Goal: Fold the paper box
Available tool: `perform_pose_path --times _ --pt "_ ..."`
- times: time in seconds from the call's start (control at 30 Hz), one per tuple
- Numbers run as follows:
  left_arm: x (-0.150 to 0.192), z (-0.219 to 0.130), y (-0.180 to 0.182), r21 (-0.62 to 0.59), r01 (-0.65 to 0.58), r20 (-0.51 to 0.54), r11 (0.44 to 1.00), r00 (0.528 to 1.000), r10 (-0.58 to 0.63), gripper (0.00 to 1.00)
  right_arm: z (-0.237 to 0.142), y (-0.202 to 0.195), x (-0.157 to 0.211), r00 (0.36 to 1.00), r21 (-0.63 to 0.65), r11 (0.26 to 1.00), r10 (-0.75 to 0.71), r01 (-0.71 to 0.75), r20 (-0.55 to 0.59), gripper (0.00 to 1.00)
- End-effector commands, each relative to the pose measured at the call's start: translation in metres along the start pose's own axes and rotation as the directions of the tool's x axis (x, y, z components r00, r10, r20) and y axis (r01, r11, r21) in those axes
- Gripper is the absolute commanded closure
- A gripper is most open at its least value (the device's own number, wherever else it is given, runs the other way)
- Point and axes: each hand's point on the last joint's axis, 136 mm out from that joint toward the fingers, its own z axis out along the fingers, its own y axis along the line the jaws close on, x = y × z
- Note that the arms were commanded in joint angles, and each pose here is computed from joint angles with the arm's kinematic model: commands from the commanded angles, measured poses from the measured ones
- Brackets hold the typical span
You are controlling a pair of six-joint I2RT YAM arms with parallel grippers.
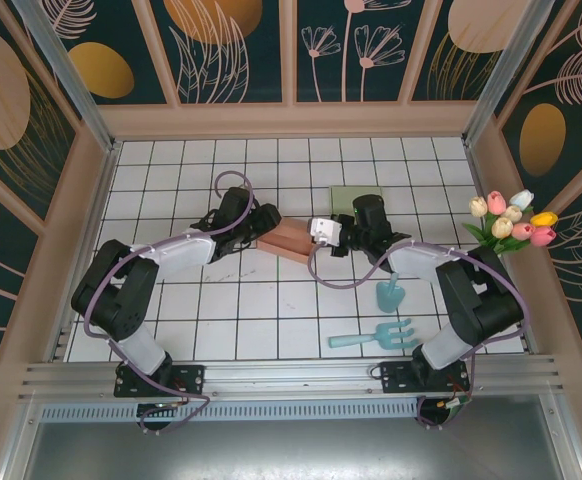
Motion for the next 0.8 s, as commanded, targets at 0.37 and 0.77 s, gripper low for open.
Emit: perform_pose_path --times 0.37,0.77 --pt "0.032 -0.002 0.059 -0.173 -0.095 -0.03 0.98 0.995 0.091 0.42 -0.025 0.006 -0.008 0.995 0.081 0.997 0.024 -0.016 -0.097 0.68" --pt "0.031 -0.004 0.06 -0.169 -0.089 -0.009 0.982 0.996 0.089 0.41 -0.078 0.01 -0.066 0.96 0.204 0.939 0.258 -0.275 0.108 0.57"
